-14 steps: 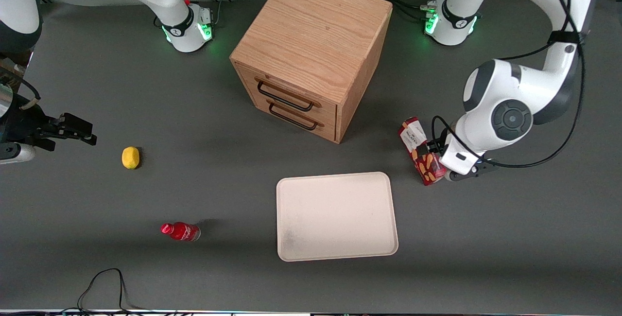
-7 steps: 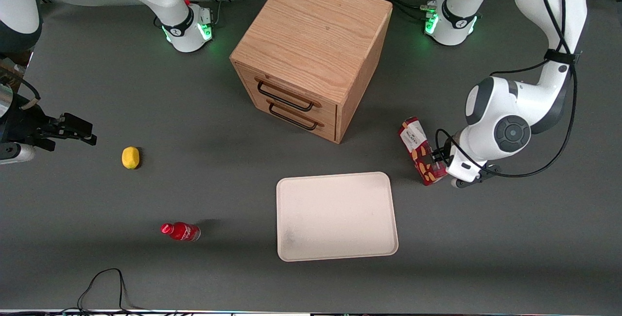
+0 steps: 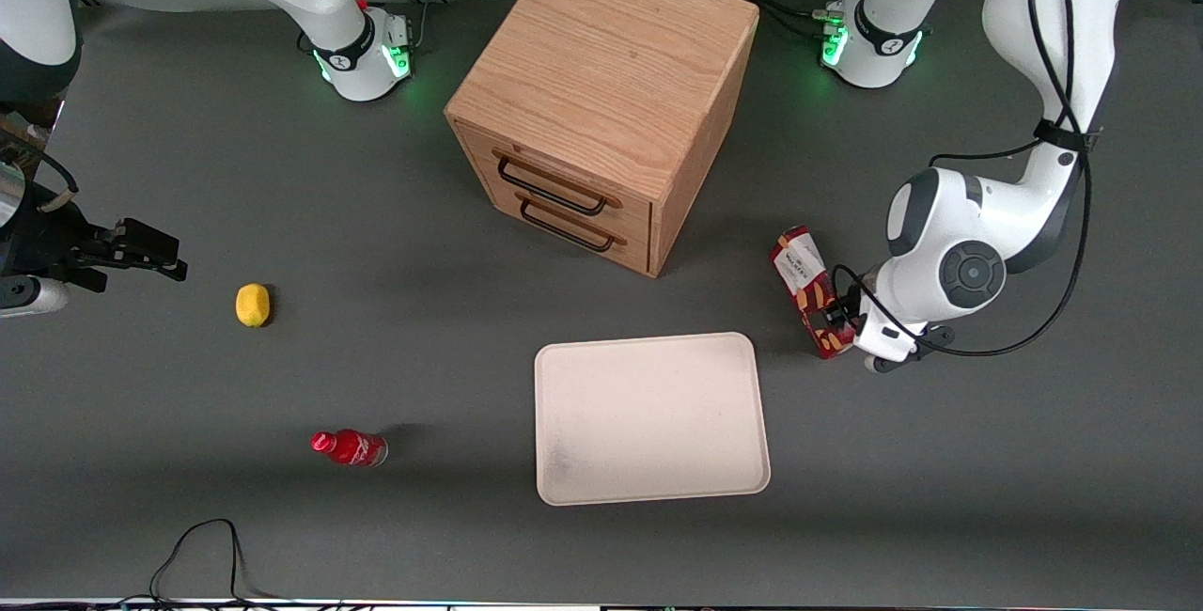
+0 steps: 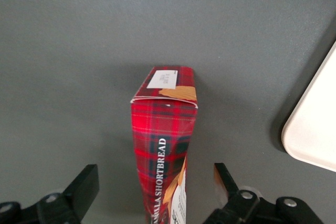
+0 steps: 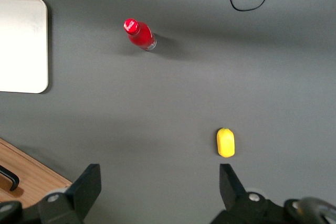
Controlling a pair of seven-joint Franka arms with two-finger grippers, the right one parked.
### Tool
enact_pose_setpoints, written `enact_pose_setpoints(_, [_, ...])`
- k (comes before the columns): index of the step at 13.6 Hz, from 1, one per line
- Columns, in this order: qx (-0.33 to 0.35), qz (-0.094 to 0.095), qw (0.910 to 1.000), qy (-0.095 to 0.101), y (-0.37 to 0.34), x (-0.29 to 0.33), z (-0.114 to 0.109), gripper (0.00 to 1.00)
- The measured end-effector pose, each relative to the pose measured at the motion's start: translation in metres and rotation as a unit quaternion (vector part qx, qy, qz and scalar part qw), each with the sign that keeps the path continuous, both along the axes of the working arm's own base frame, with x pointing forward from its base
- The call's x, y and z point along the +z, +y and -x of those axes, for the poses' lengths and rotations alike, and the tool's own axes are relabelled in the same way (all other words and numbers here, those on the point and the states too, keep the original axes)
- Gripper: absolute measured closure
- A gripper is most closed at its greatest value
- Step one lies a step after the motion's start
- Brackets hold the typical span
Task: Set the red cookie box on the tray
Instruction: 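Lower the left gripper and close it on the cookie box, then lift the cookie box upright with the left gripper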
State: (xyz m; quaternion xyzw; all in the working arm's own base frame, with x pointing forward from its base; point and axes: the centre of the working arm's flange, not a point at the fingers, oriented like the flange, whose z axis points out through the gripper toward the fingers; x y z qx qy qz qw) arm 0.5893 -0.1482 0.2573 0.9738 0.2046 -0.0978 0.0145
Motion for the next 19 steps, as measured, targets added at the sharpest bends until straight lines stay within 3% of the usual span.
enact_pose_setpoints(2, [0.002, 0.001, 1.0000, -0.002, -0.001, -0.007, 0.002, 0.06])
enact_pose_setpoints(3, [0.003, 0.001, 1.0000, -0.003, -0.002, -0.011, 0.004, 0.13])
enact_pose_setpoints(5, [0.003, 0.001, 1.0000, -0.003, -0.002, -0.016, 0.008, 0.40])
enact_pose_setpoints(9, [0.000, 0.002, 1.0000, -0.003, -0.006, -0.016, 0.009, 0.84])
enact_pose_setpoints(15, [-0.003, 0.000, 1.0000, -0.005, -0.005, -0.005, 0.007, 0.94])
enact_pose_setpoints(19, [-0.033, -0.009, 0.9994, -0.011, -0.002, 0.091, -0.002, 0.94])
